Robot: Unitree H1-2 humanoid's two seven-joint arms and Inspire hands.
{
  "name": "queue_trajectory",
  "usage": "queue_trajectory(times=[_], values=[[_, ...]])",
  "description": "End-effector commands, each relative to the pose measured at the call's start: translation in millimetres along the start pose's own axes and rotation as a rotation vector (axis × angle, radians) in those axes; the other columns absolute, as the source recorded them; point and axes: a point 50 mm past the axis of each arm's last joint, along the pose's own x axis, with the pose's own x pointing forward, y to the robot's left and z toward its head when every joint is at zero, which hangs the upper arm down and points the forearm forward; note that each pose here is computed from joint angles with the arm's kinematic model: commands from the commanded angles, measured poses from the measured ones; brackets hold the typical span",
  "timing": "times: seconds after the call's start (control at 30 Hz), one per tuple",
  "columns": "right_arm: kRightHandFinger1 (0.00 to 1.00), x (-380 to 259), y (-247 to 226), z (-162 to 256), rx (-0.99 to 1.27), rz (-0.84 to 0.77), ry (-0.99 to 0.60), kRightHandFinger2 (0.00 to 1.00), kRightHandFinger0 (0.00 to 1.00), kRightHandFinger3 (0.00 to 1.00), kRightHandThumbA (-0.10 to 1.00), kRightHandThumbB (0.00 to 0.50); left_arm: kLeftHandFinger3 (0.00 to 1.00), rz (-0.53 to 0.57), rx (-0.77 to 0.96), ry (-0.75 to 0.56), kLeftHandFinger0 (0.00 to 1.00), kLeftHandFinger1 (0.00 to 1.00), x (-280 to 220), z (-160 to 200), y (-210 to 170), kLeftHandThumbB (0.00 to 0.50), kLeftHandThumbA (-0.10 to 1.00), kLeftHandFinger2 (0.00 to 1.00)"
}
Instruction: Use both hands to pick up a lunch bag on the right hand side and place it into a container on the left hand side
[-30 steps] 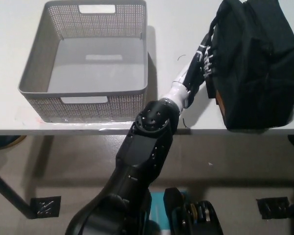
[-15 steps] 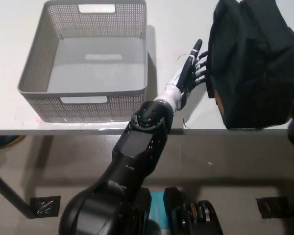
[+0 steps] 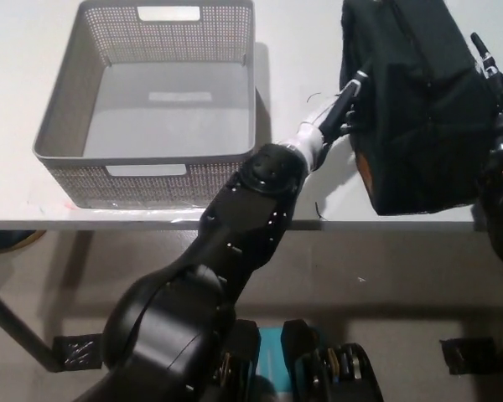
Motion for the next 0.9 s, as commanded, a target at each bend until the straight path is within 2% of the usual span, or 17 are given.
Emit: queue_trajectory(times=[0.0,0.3,0.37,0.43,0.53,0.57,0.67,0.7,0.73,0.8,0.87], values=[[1.0,12.7,39.5,15.1,-0.001,0.079,-0.127,1.0,1.0,1.0,1.0,0.201,1.0,-0.169,0.146,-0.092,1.0,1.0,10.8,49.1,-69.7,0.4,1.0,1.0],[1.0,1.9,17.7,28.0,0.07,-0.008,-0.226,1.0,1.0,1.0,1.0,0.189,1.0,-0.205,0.174,-0.097,1.0,1.0,11.1,59.5,-98.3,0.419,1.0,1.0],[1.0,0.2,16.8,30.4,0.078,-0.025,-0.244,1.0,1.0,1.0,1.0,0.158,1.0,-0.212,0.167,-0.094,1.0,1.0,10.9,60.2,-102.3,0.435,1.0,1.0],[1.0,-0.9,17.9,30.9,0.084,-0.034,-0.254,1.0,1.0,1.0,1.0,0.147,1.0,-0.217,0.158,-0.092,1.0,1.0,10.8,60.3,-104.4,0.435,1.0,1.0],[1.0,-3.0,24.7,32.0,0.06,-0.067,-0.271,1.0,1.0,1.0,1.0,0.101,1.0,-0.231,0.149,-0.109,1.0,1.0,10.5,62.4,-108.0,0.381,1.0,1.0],[1.0,-1.5,30.2,32.9,0.046,-0.077,-0.278,1.0,1.0,1.0,1.0,0.087,1.0,-0.222,0.141,-0.117,1.0,1.0,10.8,64.4,-106.7,0.388,1.0,1.0],[1.0,1.5,45.2,35.7,0.015,-0.094,-0.289,1.0,1.0,1.0,1.0,0.098,1.0,-0.192,0.152,-0.132,1.0,1.0,11.5,68.7,-103.7,0.399,1.0,1.0],[1.0,2.9,50.7,38.0,-0.017,-0.094,-0.293,1.0,1.0,1.0,1.0,0.086,1.0,-0.169,0.134,-0.132,1.0,1.0,11.9,70.6,-103.1,0.399,1.0,1.0],[1.0,3.8,54.8,40.5,-0.051,-0.089,-0.299,1.0,1.0,1.0,1.0,0.073,1.0,-0.153,0.132,-0.135,1.0,1.0,12.3,72.6,-102.3,0.389,1.0,1.0],[1.0,8.8,66.2,49.1,-0.119,-0.079,-0.304,1.0,1.0,1.0,1.0,0.078,1.0,-0.123,0.144,-0.152,1.0,1.0,13.7,82.9,-97.0,0.353,1.0,1.0],[1.0,14.7,78.7,58.7,-0.142,-0.06,-0.298,1.0,1.0,1.0,1.0,0.086,1.0,-0.099,0.134,-0.168,1.0,1.0,15.1,95.4,-90.1,0.343,1.0,1.0]])
